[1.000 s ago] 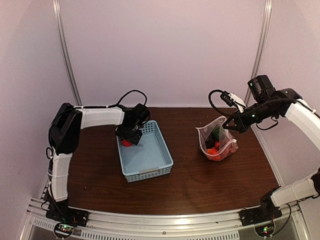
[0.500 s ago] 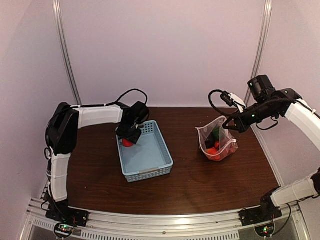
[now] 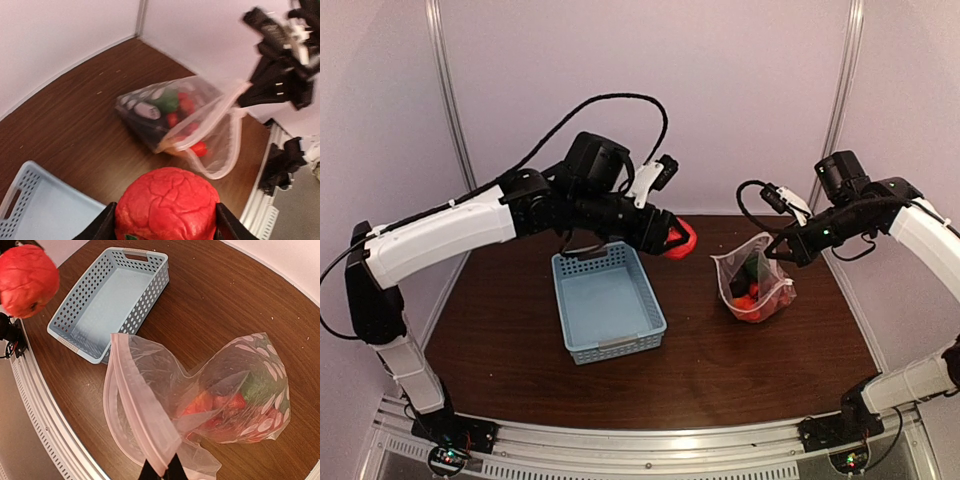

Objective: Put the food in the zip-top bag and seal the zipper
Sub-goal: Place the fake fruit in the zipper food storage bag.

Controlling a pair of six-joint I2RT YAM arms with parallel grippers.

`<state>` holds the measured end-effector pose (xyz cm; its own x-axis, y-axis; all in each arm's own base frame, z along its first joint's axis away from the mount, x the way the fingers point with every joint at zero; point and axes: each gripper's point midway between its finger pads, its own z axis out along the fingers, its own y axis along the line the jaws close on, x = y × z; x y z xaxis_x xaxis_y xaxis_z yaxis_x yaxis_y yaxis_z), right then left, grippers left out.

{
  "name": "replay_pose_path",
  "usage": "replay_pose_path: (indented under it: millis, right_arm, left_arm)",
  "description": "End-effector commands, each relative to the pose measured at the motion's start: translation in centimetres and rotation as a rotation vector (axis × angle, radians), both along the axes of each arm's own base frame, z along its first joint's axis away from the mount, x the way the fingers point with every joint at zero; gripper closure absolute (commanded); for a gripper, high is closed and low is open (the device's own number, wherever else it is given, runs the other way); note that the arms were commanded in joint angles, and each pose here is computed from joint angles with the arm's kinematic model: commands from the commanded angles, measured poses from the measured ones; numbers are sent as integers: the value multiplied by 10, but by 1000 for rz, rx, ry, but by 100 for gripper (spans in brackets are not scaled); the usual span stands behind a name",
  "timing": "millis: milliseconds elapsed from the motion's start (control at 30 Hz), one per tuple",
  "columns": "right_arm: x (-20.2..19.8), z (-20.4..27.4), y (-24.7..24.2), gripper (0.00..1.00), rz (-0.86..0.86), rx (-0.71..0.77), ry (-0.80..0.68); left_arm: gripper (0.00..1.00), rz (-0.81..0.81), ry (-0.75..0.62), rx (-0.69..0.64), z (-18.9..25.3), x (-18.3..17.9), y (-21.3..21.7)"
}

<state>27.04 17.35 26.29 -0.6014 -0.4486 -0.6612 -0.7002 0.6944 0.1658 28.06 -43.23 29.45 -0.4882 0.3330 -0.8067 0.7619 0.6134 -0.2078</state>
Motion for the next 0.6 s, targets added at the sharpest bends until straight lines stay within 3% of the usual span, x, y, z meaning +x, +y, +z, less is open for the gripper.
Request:
replay_pose_path:
  millis: [0,100,267,567]
  right_arm:
    - [3,7,2,100,-8,14,-1]
    - [7,17,0,100,-18,1,-8]
    - [12,31,3,100,-19,8,-15]
    - [9,46,9,100,-7,53,-9]
  left_arm:
    - [58,-337,-6,-288,52,-52,-51]
    - [59,-458,51,-394,59,-75,-69]
    - [63,-451,77,-435,55,-76,-101]
    - [68,-205,157,-308,-4,-27,-139]
